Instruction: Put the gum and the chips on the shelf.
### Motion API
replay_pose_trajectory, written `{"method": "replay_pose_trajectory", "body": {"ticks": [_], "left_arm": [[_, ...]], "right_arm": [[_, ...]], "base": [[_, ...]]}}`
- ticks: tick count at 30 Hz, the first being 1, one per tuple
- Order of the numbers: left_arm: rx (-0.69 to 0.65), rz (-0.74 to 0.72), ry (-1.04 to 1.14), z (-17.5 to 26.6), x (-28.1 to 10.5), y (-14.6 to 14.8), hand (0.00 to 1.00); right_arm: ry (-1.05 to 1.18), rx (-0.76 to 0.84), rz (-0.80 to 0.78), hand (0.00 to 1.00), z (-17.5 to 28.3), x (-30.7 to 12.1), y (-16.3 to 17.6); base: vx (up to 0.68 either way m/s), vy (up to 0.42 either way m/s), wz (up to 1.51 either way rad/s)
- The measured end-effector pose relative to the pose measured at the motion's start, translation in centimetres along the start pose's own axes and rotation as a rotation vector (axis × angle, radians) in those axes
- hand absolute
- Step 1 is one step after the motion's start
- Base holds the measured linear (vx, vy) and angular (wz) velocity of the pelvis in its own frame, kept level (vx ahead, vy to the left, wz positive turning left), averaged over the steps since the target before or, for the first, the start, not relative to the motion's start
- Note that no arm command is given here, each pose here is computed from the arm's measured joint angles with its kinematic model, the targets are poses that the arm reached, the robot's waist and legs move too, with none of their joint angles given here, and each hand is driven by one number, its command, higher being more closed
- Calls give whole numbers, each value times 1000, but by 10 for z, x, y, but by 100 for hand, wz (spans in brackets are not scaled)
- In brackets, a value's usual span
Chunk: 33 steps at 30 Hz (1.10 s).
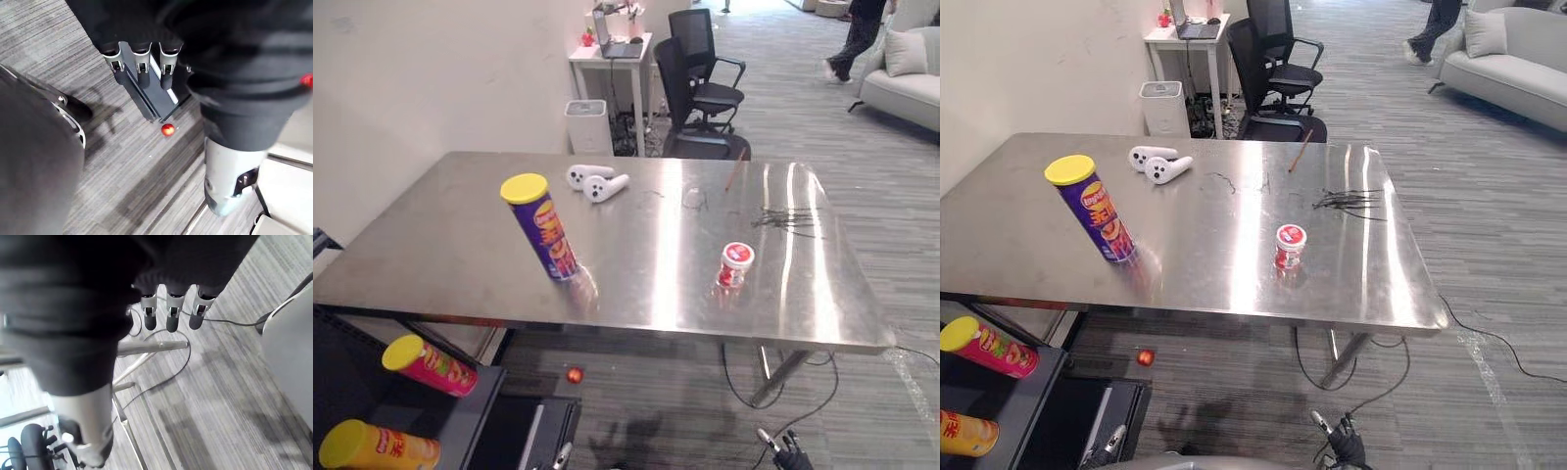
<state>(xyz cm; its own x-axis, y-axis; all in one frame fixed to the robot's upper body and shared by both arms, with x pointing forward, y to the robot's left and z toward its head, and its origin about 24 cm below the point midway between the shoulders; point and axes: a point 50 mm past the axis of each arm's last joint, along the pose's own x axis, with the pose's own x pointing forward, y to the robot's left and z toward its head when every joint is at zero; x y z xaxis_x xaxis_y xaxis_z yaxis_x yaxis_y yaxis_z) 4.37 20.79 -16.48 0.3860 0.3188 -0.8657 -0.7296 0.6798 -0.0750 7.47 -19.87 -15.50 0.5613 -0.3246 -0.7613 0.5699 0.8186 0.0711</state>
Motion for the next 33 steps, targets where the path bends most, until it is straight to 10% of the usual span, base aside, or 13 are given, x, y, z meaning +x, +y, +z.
{"method": "replay_pose_trajectory", "body": {"ticks": [18, 33], "left_arm": [[65, 20, 18, 3, 0, 11, 0], [55, -11, -23, 17, 0, 7, 0]], "right_arm": [[4, 181, -398, 0, 2, -4, -44], [-836, 314, -428, 0, 194, -22, -50]], "base": [[43, 2, -13], [7, 7, -17]]}}
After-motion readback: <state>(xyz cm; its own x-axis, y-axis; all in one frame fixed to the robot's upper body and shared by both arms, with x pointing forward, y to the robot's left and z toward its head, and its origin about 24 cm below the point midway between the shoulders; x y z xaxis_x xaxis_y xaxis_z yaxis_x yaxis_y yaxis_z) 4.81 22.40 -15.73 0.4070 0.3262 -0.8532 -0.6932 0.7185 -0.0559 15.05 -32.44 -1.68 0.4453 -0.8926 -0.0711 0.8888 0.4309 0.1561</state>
